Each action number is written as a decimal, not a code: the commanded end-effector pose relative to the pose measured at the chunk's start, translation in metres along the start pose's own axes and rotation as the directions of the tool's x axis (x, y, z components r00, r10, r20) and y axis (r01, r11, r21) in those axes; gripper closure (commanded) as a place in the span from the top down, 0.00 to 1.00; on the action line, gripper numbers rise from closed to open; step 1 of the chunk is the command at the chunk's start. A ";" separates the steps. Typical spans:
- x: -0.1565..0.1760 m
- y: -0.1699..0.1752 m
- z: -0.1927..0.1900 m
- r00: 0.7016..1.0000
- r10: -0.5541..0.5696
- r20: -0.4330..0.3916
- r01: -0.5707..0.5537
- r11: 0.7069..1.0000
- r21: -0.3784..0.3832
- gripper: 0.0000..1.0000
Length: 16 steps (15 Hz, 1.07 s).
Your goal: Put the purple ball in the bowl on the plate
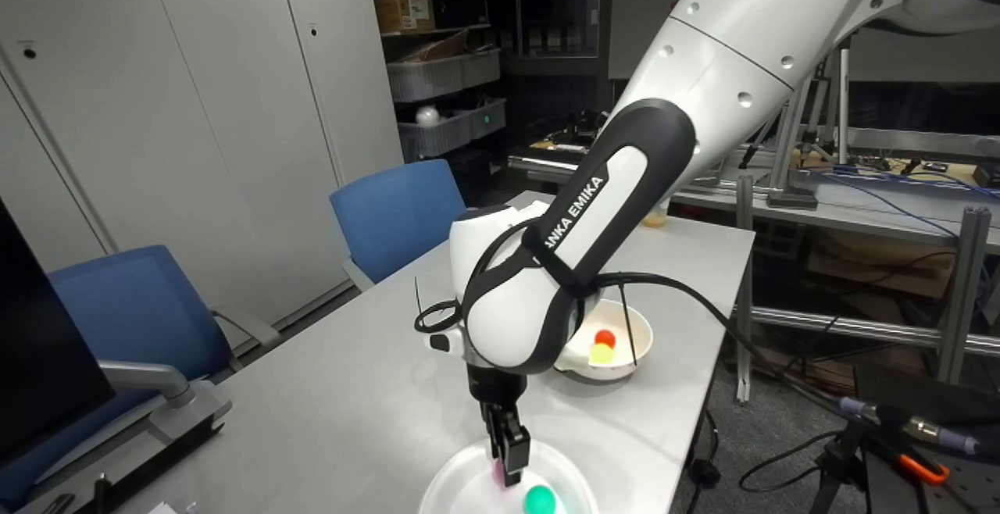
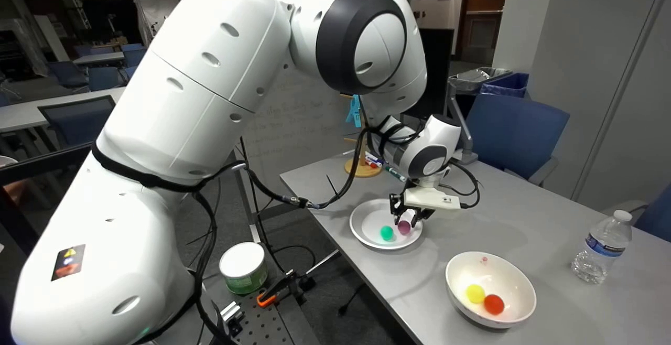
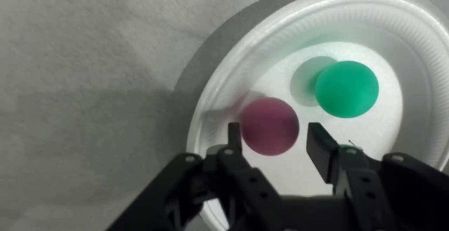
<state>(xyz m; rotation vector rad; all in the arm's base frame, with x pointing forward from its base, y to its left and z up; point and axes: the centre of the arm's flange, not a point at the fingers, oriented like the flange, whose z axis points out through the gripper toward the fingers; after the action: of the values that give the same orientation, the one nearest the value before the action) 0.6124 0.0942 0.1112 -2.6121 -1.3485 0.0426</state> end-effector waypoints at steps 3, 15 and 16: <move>0.006 0.000 -0.017 1.000 -0.015 0.016 0.016 1.000 -0.005 1.00; -0.006 -0.013 -0.100 1.000 0.003 0.029 -0.001 0.998 -0.063 1.00; -0.010 -0.014 -0.107 0.999 0.017 0.028 -0.015 0.997 -0.072 1.00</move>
<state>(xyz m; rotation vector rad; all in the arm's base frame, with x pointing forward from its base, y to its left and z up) 0.6234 0.0869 0.1926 -2.6452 -1.3849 0.0061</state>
